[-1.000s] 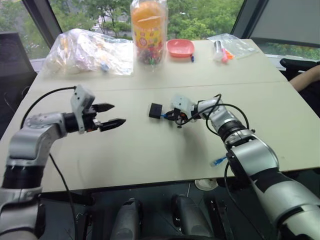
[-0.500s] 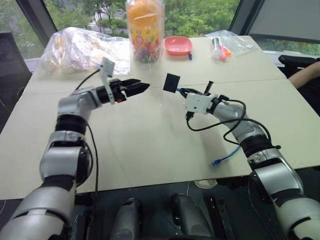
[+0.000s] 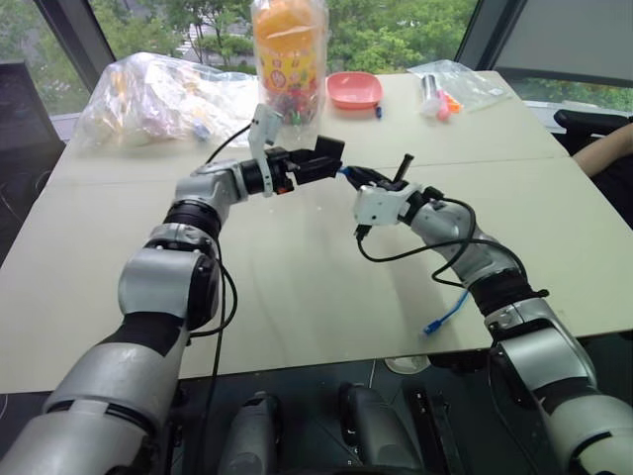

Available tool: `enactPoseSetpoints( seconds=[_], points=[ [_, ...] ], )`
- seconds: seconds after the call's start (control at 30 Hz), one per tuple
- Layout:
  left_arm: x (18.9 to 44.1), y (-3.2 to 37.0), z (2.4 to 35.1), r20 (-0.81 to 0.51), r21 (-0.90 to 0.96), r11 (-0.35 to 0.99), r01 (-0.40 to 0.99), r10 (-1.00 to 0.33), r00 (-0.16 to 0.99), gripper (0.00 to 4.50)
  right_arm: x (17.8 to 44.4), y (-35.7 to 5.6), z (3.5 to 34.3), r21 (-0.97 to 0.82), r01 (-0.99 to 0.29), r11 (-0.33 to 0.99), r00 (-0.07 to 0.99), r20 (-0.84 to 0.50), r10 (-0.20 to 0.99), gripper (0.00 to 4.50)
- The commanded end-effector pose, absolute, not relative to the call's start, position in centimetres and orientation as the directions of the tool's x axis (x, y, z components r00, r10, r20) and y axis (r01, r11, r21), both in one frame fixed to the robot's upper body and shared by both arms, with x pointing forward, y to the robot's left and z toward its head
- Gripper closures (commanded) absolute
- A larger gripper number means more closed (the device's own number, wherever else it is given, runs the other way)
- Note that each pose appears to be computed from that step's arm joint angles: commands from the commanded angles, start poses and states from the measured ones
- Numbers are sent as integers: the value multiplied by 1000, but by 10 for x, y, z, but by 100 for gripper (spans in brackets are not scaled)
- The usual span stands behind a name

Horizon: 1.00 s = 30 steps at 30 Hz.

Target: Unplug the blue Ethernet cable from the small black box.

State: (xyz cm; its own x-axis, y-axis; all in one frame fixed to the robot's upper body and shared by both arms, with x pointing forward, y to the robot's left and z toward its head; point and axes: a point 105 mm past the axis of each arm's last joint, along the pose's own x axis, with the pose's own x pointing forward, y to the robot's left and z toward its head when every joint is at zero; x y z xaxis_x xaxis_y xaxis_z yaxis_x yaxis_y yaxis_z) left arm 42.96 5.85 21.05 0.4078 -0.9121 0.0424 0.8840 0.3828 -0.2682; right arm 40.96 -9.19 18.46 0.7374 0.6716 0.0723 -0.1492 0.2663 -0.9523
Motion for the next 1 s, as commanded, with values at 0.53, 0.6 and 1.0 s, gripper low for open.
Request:
enactPoseSetpoints(
  seconds=[0.53,0.6,1.0],
  points=[
    [434,75,235,105,-240,407,881,-892,440,125,400,-81,199,-962,-95,257,701,119,703,450],
    [432,73,232,87,-233,390,891,-904,419,210,400,-80,200,-962,-94,258,699,120,705,450],
    [431,77,225,105,-270,383,883,-900,423,402,396,-86,198,-950,-128,286,710,113,695,330]
  ],
)
